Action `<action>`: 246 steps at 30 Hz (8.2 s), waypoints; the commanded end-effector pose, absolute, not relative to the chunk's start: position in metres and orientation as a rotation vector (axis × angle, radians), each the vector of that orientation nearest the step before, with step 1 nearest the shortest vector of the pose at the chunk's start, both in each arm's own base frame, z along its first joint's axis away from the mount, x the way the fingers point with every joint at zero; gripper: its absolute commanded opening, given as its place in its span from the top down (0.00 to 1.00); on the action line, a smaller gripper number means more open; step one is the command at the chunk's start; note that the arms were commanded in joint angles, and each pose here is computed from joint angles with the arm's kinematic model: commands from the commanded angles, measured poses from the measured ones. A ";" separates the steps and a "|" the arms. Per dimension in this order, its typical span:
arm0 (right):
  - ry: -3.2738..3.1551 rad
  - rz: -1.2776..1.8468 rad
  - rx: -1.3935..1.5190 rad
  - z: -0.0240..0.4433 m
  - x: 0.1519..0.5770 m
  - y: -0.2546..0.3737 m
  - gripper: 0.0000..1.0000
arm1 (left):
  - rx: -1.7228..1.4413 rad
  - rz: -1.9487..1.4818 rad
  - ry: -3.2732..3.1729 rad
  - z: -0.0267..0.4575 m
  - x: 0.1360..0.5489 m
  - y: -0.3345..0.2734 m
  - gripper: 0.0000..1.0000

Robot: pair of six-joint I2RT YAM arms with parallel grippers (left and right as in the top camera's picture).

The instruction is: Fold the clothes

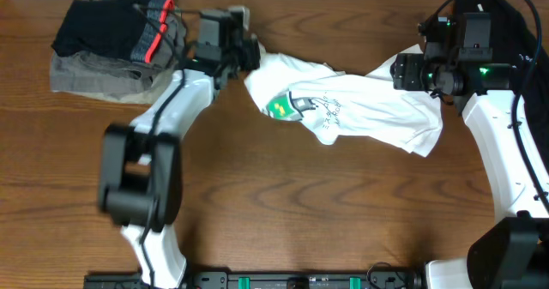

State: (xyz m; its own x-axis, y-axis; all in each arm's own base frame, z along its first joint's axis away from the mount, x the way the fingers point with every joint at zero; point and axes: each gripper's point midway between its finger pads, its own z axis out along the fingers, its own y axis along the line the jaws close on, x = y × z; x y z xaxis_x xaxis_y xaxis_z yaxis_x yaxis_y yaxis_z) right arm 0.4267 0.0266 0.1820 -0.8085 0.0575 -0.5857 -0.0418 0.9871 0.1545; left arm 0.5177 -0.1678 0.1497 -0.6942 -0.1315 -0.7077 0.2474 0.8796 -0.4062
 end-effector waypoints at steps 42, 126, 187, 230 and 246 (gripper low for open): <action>2.442 0.205 -0.008 0.191 0.439 0.024 0.23 | 0.743 -0.405 2.804 0.155 0.304 -0.172 0.92; 2.448 0.286 -0.037 0.187 0.439 0.035 0.20 | 0.508 -0.274 2.210 0.317 0.403 -0.154 0.94; 2.210 0.949 -0.790 0.177 0.408 0.207 0.15 | 0.630 -0.214 1.954 0.413 0.364 -0.213 0.94; 2.241 0.828 -0.890 0.095 0.444 0.202 0.99 | 0.579 -0.224 1.856 0.454 0.337 -0.193 0.94; 2.337 0.252 -0.436 0.277 0.460 0.048 0.99 | 0.453 -0.030 1.938 0.442 0.351 -0.149 0.94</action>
State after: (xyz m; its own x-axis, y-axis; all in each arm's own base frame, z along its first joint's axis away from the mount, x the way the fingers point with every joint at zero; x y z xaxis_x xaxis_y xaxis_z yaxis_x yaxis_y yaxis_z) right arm 0.4671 0.0669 0.2324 -0.6936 -0.2868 -0.6608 -0.4649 0.8789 0.1066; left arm 0.3551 -0.1632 0.4285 -0.3562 0.3082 -0.8821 0.3675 0.9142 0.1710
